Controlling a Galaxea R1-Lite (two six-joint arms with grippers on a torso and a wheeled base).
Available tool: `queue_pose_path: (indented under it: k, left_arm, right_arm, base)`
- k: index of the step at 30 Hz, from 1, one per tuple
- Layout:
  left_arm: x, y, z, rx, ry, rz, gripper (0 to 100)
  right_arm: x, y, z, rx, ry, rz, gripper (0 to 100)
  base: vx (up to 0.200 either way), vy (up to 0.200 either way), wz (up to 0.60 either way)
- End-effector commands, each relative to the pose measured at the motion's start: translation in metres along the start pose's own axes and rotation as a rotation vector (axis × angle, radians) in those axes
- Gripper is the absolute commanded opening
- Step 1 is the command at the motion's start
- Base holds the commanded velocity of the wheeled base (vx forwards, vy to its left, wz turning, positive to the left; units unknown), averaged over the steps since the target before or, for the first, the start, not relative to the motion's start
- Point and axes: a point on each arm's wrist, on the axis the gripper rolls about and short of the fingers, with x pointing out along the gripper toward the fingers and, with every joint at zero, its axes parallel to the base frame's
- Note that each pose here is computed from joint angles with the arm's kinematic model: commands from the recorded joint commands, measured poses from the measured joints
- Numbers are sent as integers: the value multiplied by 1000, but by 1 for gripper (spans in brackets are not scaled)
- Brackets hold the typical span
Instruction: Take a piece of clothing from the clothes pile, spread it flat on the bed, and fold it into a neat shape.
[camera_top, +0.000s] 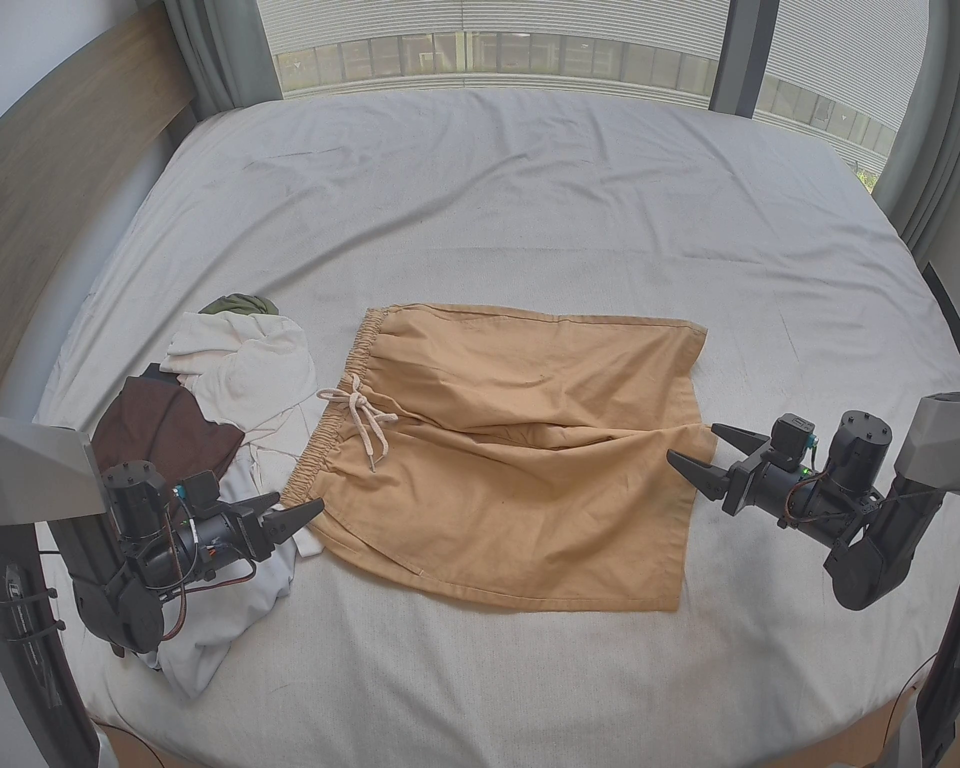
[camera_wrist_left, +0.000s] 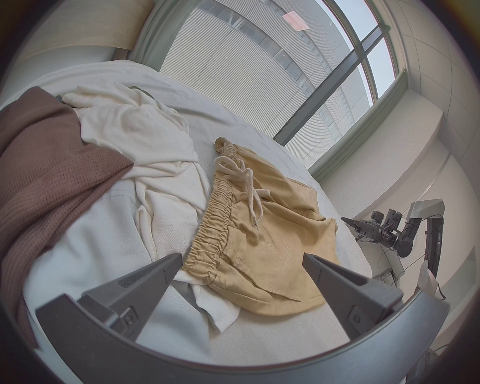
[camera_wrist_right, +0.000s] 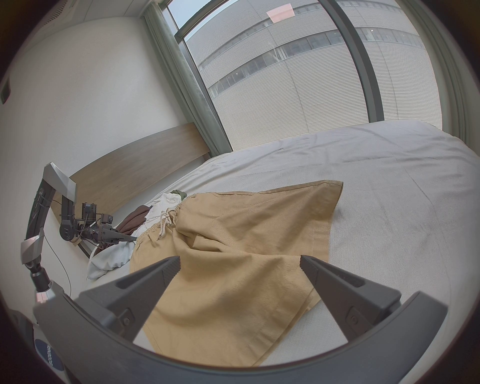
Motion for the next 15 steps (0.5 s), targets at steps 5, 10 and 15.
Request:
queue_pose_path:
  k: [5,10,15]
  left_arm:
    - [4,3,-7,-14,22,3,100]
    - [0,7,-4,-23,3,38,100]
    - [4,6,-1,-14,-7,29,100]
  right_arm:
    - [0,0,-1,1,3,0,100]
    - [-1,0,0,1,1,0,100]
    - [-1,1,-2,3,7,3,100]
  base:
    - [0,0,0]
    - [0,0,0]
    - [0,0,0]
